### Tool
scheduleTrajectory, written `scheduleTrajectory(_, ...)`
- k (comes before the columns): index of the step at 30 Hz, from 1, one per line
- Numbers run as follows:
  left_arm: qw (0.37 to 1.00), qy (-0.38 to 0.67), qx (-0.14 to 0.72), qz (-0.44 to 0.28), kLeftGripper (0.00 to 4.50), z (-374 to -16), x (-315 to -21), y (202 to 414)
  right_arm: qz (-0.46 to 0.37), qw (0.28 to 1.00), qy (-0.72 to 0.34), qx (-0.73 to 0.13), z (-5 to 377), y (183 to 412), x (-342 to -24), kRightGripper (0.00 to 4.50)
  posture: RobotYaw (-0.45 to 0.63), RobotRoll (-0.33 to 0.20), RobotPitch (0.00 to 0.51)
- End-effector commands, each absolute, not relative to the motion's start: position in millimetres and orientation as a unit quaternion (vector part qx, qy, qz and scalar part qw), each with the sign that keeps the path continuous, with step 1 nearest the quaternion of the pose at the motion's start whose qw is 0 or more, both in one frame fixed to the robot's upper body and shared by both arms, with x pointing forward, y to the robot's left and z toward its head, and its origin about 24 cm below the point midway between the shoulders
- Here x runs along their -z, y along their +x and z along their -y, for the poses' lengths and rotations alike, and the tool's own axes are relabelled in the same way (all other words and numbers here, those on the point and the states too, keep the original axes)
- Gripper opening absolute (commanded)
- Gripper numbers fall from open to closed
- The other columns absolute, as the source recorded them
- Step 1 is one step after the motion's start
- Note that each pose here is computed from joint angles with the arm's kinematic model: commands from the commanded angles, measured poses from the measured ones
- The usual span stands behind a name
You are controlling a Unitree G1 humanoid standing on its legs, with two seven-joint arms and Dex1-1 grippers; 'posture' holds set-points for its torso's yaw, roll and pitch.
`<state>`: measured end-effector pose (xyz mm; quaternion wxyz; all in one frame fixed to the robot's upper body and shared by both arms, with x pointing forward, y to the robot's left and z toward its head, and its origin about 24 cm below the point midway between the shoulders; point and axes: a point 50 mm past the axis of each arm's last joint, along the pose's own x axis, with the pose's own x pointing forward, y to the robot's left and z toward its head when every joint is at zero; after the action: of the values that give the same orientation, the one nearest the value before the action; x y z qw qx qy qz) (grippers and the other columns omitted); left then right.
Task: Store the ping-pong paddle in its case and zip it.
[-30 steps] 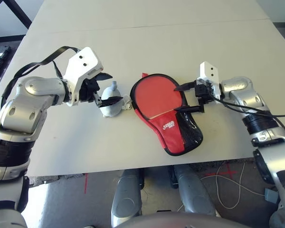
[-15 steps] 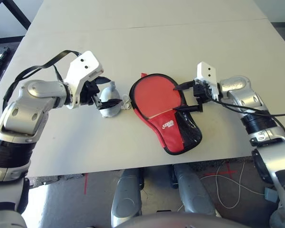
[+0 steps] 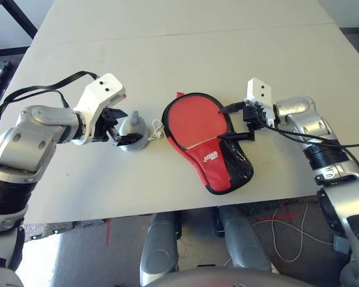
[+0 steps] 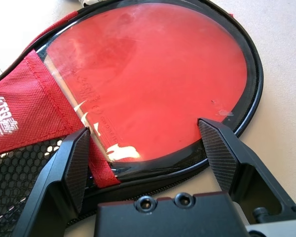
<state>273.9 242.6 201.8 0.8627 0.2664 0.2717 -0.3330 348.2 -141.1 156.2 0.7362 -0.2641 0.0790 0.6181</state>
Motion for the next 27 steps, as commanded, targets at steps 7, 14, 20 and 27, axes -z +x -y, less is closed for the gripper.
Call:
scheduleTrajectory(7,0.874,0.292,0.298,-0.249,0.48,-241,-204,294,-0.117,0.737,-0.252,-0.616,145,342,-135,4.50,0.03,0.000,0.309)
scheduleTrajectory(14,0.888,0.308,0.288,-0.186,0.15,-225,-209,323,-0.115,0.743,-0.242,-0.614,144,341,-137,4.50,0.02,0.000,0.296)
scheduleTrajectory(20,0.888,0.320,0.290,-0.156,0.15,-204,-208,347,-0.115,0.744,-0.243,-0.612,145,339,-138,4.50,0.01,0.000,0.294)
scheduleTrajectory(27,0.897,0.336,0.265,-0.106,0.15,-180,-219,381,-0.117,0.743,-0.244,-0.612,144,336,-135,4.50,-0.01,0.000,0.290)
